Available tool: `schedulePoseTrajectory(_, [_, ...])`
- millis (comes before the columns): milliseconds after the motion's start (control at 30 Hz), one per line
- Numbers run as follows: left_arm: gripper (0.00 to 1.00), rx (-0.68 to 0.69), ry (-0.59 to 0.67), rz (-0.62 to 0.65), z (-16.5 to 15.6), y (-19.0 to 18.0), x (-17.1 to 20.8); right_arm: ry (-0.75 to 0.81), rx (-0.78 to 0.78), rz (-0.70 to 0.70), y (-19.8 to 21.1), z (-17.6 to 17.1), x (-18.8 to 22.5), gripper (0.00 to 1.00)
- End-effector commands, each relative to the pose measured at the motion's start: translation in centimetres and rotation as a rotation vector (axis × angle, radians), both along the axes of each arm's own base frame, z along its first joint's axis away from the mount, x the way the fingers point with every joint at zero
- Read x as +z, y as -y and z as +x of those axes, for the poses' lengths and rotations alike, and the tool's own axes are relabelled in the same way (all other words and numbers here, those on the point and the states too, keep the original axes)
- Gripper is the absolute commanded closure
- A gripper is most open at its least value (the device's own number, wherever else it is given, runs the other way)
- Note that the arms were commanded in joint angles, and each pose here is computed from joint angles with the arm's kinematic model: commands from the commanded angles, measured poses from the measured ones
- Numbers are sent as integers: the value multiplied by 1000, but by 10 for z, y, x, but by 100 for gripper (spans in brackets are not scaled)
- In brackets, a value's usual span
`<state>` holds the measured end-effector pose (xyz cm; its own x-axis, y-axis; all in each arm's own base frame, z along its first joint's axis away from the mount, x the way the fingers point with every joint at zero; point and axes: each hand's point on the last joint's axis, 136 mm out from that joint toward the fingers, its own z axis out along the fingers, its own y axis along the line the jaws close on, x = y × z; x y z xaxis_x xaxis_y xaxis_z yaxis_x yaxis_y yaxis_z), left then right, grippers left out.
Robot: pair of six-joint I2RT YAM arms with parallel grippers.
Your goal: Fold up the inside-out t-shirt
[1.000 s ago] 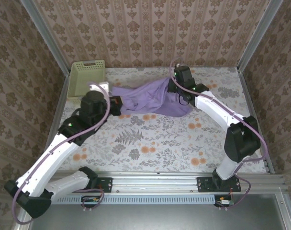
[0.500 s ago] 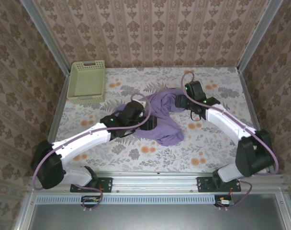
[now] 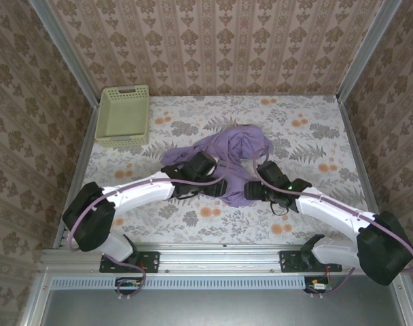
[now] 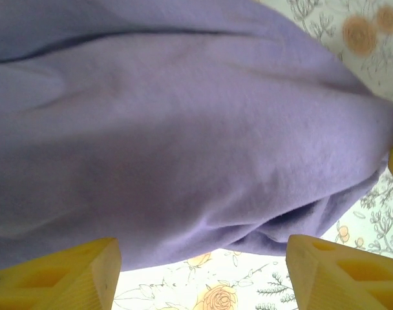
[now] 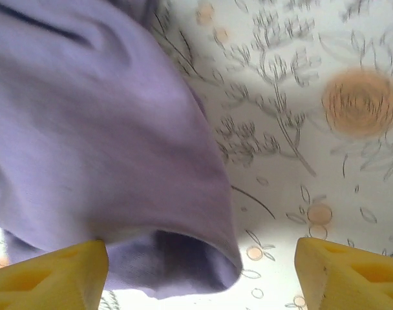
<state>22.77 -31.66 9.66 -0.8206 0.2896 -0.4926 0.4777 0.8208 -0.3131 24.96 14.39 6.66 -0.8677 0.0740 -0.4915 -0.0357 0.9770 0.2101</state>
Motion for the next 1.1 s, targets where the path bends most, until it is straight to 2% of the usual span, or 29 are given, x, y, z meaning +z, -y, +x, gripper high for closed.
schedulePoseTrajectory(0, [30, -75, 55, -38, 3, 18, 11, -15, -26, 80, -10, -2, -10, 23])
schedulePoseTrajectory(133, [25, -134, 51, -21, -3, 30, -3, -7, -56, 16, -6, 14, -20, 28])
schedulePoseTrajectory(167, [24, -140, 48, -12, -2, 32, -8, 2, -59, 15, -7, 19, -19, 32])
schedulePoseTrajectory(300, [22, -124, 53, 39, 7, 35, -22, 76, -19, 25, -19, 39, 5, 68])
schedulePoseTrajectory(367, [20, -114, 79, 64, 13, 34, -22, 123, 11, -4, -21, 45, 24, 89])
schedulePoseTrajectory(400, [18, -106, 95, 71, 17, 34, -19, 142, 33, -20, -22, 45, 31, 95])
schedulePoseTrajectory(433, [14, -97, 118, 80, 22, 33, -16, 164, 62, -31, -24, 44, 40, 98])
schedulePoseTrajectory(500, [10, -88, 158, 88, 30, 33, -8, 194, 144, -42, -32, 37, 55, 100])
schedulePoseTrajectory(633, [14, -39, 217, 82, 49, 28, 10, 254, 305, -38, -49, 17, 87, 100])
schedulePoseTrajectory(800, [40, 21, 232, 20, 75, 16, 23, 310, 342, -29, -45, 2, 117, 100])
schedulePoseTrajectory(967, [84, 58, 257, 17, 82, -2, 38, 359, 268, -72, -22, 1, 129, 100])
schedulePoseTrajectory(1033, [97, 65, 293, 9, 77, -10, 54, 369, 201, -136, -7, 6, 129, 100])
schedulePoseTrajectory(1067, [100, 67, 316, 4, 73, -15, 65, 357, 171, -183, 3, 8, 126, 100])
